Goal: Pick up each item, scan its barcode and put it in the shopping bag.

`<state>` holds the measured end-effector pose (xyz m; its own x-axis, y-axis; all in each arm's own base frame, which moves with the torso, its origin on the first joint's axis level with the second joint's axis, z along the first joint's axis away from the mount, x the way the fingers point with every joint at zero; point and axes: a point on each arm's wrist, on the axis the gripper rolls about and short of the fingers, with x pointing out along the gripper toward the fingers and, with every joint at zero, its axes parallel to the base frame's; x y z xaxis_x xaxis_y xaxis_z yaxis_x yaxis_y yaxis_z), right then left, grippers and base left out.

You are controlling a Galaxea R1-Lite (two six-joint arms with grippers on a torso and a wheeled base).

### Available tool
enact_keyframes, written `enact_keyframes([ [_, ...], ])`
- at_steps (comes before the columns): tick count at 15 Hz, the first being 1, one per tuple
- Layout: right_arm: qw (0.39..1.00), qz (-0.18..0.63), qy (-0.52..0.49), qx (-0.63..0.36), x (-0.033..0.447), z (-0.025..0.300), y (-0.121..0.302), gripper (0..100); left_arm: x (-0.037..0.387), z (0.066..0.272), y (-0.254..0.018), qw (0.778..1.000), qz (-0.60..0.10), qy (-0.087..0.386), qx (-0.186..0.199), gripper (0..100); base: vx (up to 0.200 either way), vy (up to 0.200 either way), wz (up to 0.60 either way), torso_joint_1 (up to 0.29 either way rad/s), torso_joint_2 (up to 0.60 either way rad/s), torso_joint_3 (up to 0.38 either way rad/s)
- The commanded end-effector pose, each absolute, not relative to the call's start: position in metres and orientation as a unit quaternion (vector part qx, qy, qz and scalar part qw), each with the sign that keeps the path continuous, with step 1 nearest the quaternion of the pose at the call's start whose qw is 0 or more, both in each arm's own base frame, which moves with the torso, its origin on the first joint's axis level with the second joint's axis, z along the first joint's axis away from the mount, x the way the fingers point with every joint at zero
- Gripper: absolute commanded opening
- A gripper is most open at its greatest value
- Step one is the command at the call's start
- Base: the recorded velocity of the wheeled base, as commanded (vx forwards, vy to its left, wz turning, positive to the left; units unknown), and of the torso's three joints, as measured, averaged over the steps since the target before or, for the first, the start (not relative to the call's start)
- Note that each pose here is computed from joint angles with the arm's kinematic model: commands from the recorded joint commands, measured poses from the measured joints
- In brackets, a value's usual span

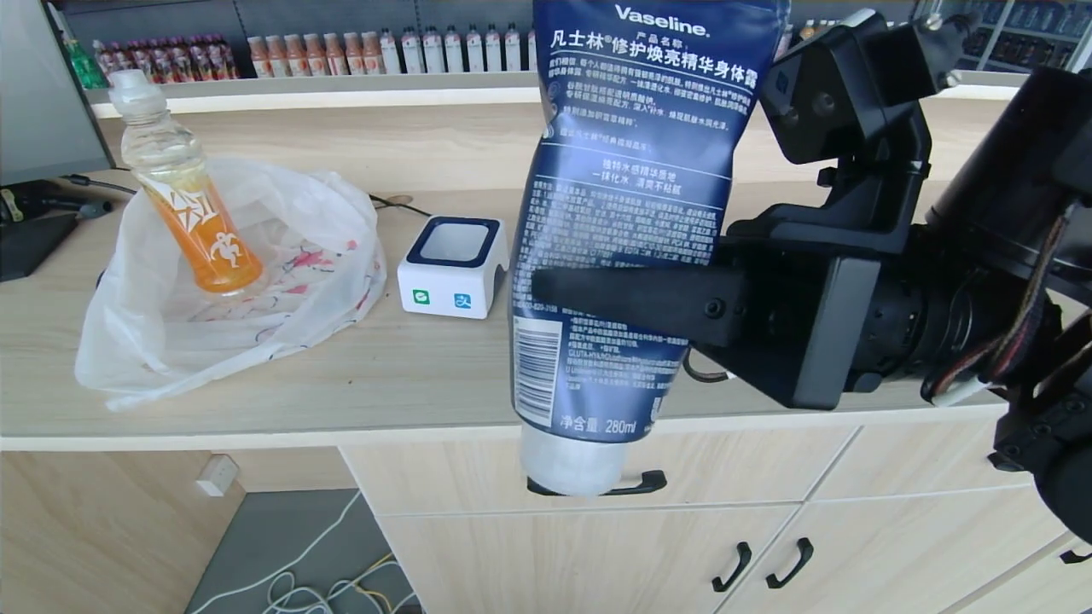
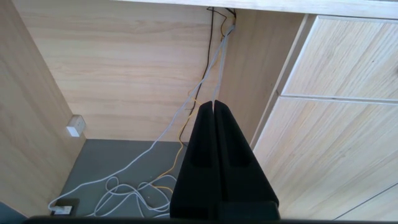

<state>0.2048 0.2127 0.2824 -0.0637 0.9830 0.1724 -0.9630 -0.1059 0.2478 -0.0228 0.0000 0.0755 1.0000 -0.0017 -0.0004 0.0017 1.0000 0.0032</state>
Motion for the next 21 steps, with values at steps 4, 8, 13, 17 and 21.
enact_keyframes([
  [4, 0.699, 0.698, 0.003, 0.156, 0.195, 0.295, 0.188, 0, -0.023, 0.075, 0.0, 1.0, -0.001, 0.0, 0.002, 0, 0.0, 0.0, 0.0, 0.0, 0.0, 0.0],
  [8, 0.749, 0.652, -0.02, 0.112, 0.174, 0.269, 0.16, 0, -0.023, 0.075, 0.0, 1.0, -0.001, 0.0, 0.002, 0, 0.0, 0.0, 0.0, 0.0, 0.0, 0.0],
  [13, 0.815, 0.568, -0.081, 0.078, 0.165, 0.248, 0.139, 0, -0.023, 0.075, 0.0, 1.0, -0.001, 0.0, 0.002, 0, 0.0, 0.0, 0.0, 0.0, 0.0, 0.0],
  [17, 0.876, 0.461, -0.138, 0.035, 0.168, 0.253, 0.135, 0, -0.023, 0.075, 0.0, 1.0, -0.001, 0.0, 0.002, 0, 0.0, 0.0, 0.0, 0.0, 0.0, 0.0],
  [21, 0.929, 0.325, -0.176, -0.007, 0.172, 0.255, 0.129, 0, -0.023, 0.075, 0.0, 1.0, -0.001, 0.001, 0.002, 0, 0.0, 0.0, 0.0, 0.0, 0.0, 0.0],
])
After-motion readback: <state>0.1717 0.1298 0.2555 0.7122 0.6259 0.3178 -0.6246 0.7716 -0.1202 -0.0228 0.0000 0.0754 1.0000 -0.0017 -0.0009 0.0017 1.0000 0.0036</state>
